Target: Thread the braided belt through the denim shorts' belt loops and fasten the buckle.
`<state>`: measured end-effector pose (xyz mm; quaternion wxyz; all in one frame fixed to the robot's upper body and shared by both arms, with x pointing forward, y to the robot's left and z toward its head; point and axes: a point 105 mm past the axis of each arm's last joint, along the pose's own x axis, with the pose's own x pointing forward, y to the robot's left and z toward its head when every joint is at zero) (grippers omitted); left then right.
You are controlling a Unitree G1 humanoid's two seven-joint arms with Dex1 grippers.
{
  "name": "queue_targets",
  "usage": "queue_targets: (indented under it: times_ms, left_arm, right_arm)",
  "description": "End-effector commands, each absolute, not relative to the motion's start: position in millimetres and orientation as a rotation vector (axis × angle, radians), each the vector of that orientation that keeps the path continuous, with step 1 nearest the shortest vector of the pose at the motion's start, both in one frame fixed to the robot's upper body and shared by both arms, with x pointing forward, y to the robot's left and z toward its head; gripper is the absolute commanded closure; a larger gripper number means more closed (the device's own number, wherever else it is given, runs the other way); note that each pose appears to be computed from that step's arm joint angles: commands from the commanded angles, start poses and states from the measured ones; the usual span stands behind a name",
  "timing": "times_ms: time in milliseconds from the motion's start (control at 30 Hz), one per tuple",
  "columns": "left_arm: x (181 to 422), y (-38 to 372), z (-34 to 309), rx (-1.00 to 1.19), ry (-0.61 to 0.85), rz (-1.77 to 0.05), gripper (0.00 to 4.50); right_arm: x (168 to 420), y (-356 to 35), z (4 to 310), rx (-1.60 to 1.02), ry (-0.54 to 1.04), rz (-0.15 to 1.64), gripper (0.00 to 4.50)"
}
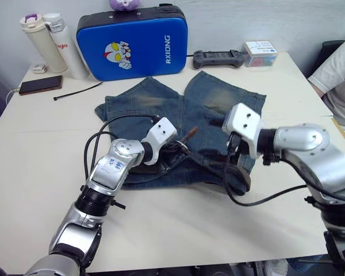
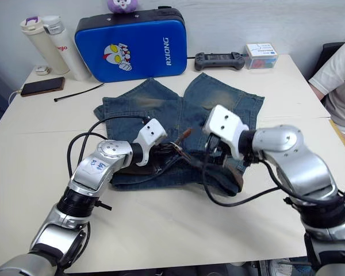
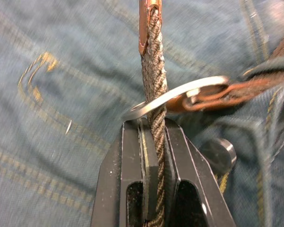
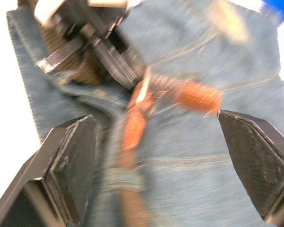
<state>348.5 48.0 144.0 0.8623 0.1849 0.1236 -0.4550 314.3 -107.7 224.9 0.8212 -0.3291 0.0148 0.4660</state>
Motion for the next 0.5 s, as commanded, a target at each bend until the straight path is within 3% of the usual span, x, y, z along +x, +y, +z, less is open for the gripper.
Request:
queue_targets:
  times_ms: [33, 267, 400, 500]
  left_arm:
    - [338.0, 33.2, 160.8, 0.455, 0.143, -1.054, 4.50]
    - [336.0, 29.5, 167.1, 0.561, 0.070, -1.089, 4.50]
    - [339.7, 30.6, 167.8, 0.567, 0.060, -1.064, 4.50]
    - [341.4, 33.4, 166.6, 0.586, 0.063, -1.054, 4.50]
  right_arm:
    - [328.3, -109.8, 231.2, -0.880, -0.046, 0.978, 0.04]
    - [342.1, -100.8, 222.2, -1.065, -0.084, 1.047, 0.04]
    - [344.2, -95.9, 218.9, -1.082, -0.087, 1.084, 1.28]
    - [343.3, -95.8, 218.9, -1.089, -0.088, 1.097, 2.69]
